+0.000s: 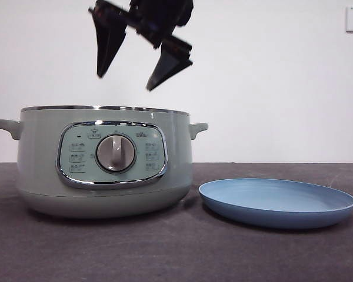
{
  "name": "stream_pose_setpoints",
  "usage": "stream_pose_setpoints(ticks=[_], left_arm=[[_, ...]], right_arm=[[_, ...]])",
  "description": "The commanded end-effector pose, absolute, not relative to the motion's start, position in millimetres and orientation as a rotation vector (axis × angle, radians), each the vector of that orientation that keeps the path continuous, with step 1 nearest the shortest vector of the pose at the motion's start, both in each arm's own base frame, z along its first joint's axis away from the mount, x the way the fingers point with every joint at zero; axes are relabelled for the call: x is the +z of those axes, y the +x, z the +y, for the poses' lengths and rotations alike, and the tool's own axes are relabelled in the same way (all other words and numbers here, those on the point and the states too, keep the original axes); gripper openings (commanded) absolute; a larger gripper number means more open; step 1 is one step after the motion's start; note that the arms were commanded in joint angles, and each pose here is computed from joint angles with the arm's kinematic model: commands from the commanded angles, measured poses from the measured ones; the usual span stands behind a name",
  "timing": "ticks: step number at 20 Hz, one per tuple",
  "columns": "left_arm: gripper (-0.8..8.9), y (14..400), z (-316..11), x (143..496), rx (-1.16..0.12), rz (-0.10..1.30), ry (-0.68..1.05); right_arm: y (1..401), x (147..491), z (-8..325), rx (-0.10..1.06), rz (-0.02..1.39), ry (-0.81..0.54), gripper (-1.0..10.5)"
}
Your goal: Take the potato out from the steamer,put the potato on the plate,close the lid
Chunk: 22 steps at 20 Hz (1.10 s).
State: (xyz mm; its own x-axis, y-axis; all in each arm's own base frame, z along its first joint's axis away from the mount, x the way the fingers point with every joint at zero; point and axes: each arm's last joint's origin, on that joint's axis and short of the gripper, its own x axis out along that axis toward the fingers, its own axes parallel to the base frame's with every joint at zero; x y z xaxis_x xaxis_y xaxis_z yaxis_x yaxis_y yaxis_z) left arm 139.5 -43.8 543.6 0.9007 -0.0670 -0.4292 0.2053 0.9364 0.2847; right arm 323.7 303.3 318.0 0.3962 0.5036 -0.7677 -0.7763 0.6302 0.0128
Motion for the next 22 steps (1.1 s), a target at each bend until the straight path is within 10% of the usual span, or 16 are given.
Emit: stream_pose_setpoints(ticks=[1, 16, 19, 22], left_arm=[[-0.09, 130, -40, 542, -0.145, 0.461, 0.352], [-0.08, 130, -41, 542, -0.194, 0.460, 0.328], [-0.08, 130, -41, 542, -0.191, 0.461, 0.315], [-0.08, 130, -41, 542, -0.191, 0.461, 0.315]], right_arm=[[329, 298, 313, 0.839, 0.864, -0.399, 5.6], [337, 225, 335, 0.839, 1.062, -0.475, 4.7], [335, 225, 340, 0.855, 1.040, -0.485, 0.6], [333, 235, 343, 0.869, 1.009, -0.493, -0.1]])
